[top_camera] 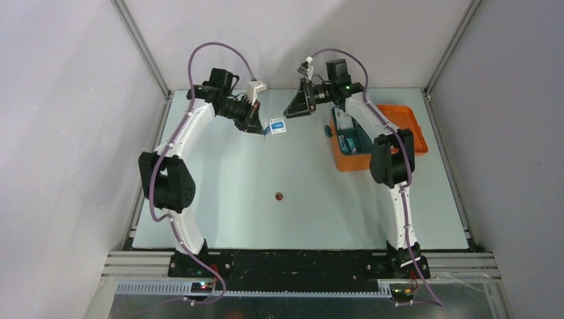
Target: Organize the medicine kit
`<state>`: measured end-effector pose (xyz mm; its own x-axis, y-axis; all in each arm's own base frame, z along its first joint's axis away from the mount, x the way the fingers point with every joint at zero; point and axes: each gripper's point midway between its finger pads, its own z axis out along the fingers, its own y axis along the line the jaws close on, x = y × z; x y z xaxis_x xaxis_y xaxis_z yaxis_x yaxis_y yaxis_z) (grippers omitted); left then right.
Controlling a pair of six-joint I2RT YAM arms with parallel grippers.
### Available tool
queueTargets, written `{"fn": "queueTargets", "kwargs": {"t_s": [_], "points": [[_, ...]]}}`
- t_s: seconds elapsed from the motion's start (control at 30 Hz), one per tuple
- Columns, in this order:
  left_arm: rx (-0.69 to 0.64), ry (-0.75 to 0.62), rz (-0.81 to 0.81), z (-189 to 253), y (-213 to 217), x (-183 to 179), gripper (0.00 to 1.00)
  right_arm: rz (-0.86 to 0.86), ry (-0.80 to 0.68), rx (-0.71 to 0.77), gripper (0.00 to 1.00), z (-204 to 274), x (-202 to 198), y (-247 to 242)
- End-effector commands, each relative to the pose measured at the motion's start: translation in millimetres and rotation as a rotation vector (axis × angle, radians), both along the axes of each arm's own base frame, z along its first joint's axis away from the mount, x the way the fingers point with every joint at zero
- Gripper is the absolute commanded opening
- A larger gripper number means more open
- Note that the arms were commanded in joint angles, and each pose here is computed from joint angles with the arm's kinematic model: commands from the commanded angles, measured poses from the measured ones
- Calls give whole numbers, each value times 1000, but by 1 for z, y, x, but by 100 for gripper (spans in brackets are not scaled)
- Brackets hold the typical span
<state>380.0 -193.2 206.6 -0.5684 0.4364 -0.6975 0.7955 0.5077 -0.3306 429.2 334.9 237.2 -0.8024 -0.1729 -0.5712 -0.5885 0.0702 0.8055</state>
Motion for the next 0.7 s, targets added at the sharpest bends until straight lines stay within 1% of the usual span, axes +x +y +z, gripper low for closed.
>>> {"fn": "queueTargets", "kwargs": {"t_s": [0.0,0.03,0.07,0.3,0.37,0.4,0.43,0.47,0.5,0.57,0.6,0.63,0.67], "points": [[-20,-41,-12,13,-9,13,0,73,-47,79,81,25,-4,7],[-20,-50,-13,13,-10,17,0,69,-44,75,76,24,-4,7],[-20,-57,-12,14,-10,20,0,62,-41,68,75,21,-2,7],[-16,-111,-8,19,-20,41,0,56,-44,48,71,11,-2,13],[-17,-116,-7,19,-22,44,0,61,-45,48,66,10,-3,14],[-17,-116,-5,19,-23,45,0,63,-48,49,59,11,-4,15],[-16,-115,-6,18,-24,45,0,65,-48,49,54,11,-4,16],[-15,-115,-5,17,-24,46,0,64,-47,49,45,11,-4,16],[-16,-114,-4,17,-24,46,0,61,-47,47,40,10,-4,16],[-17,-108,-4,15,-25,46,0,47,-56,37,26,10,-3,16],[-16,-106,-3,14,-25,45,0,41,-58,29,22,8,-2,16],[-13,-103,-1,13,-25,45,0,41,-62,29,13,9,-3,16],[-10,-101,0,12,-24,44,0,41,-70,28,8,9,-3,16]]}}
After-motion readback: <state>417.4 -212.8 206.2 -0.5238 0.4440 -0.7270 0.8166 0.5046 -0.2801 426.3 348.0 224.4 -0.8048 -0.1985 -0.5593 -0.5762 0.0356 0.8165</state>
